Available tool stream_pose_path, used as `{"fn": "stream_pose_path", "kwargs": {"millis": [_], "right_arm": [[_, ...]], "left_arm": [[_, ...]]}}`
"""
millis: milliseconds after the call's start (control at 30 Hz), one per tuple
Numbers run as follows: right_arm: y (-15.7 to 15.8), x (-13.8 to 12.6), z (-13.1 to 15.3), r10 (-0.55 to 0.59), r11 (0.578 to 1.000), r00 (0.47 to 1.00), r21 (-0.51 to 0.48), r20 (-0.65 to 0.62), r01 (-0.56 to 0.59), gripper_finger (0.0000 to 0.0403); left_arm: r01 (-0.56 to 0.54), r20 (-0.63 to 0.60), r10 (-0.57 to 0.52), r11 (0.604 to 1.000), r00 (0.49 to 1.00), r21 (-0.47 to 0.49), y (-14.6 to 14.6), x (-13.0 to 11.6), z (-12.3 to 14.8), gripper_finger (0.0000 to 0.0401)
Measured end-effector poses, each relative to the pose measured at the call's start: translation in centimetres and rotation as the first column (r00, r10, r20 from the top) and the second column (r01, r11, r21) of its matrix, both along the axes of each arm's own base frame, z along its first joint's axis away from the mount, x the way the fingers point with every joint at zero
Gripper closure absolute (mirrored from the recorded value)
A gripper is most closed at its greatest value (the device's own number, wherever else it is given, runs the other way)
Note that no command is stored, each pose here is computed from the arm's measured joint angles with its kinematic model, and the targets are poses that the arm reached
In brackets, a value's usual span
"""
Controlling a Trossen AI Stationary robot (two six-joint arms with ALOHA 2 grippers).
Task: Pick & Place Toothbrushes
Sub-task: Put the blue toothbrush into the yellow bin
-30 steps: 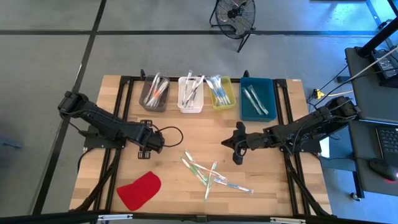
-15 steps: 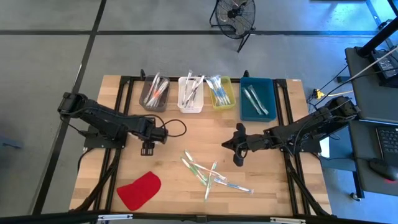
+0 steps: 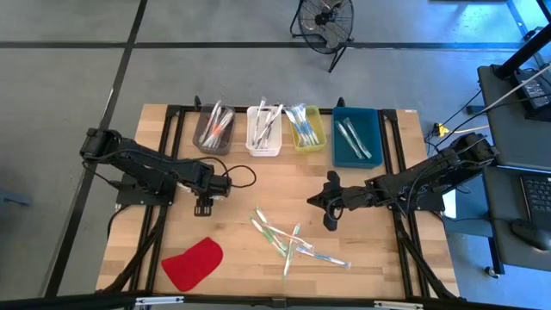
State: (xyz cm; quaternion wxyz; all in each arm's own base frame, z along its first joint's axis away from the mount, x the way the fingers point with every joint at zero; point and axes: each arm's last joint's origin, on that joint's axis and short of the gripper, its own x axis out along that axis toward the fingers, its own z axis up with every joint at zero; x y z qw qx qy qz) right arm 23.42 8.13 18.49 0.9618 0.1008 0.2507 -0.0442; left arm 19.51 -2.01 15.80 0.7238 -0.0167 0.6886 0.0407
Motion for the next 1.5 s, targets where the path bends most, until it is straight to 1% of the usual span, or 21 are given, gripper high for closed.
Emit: {"fn": "stream_pose_path", "kwargs": {"millis": [167, 500, 700, 900, 1067, 1333, 1500], "right_arm": [[0.0, 0.0, 0.1, 0.000, 1.000, 1.000, 0.003, 0.008, 0.000, 0.0383], [0.0, 0.1, 0.1, 0.000, 1.000, 1.000, 0.005, 0.013, 0.000, 0.0383], [0.1, 0.1, 0.1, 0.007, 1.000, 1.000, 0.010, 0.014, -0.007, 0.0383], [0.1, 0.1, 0.2, 0.007, 1.000, 1.000, 0.012, 0.019, -0.007, 0.0383], [0.1, 0.1, 0.2, 0.007, 1.000, 1.000, 0.012, 0.019, -0.008, 0.0383], [0.1, 0.1, 0.2, 0.008, 1.000, 1.000, 0.011, 0.019, -0.008, 0.0383], [0.1, 0.1, 0.2, 0.008, 1.000, 1.000, 0.011, 0.019, -0.008, 0.0383]], "left_arm": [[-0.001, -0.004, 0.001, 1.000, 1.000, 0.001, 0.0, 0.0, 0.0, 0.0203], [-0.008, -0.059, 0.009, 1.000, 0.998, 0.018, 0.0, 0.5, -1.3, 0.0203], [-0.044, -0.084, 0.045, 0.999, 0.995, 0.019, 0.7, 0.7, -1.8, 0.0203], [-0.100, -0.126, 0.094, 0.994, 0.988, -0.047, 2.1, 0.9, -2.4, 0.0206], [-0.119, -0.134, 0.111, 0.991, 0.985, -0.055, 2.6, 0.9, -2.5, 0.0236], [-0.117, -0.134, 0.110, 0.992, 0.985, -0.045, 2.6, 0.9, -2.5, 0.0319], [-0.116, -0.134, 0.109, 0.992, 0.985, -0.046, 2.6, 0.9, -2.6, 0.0358]]}}
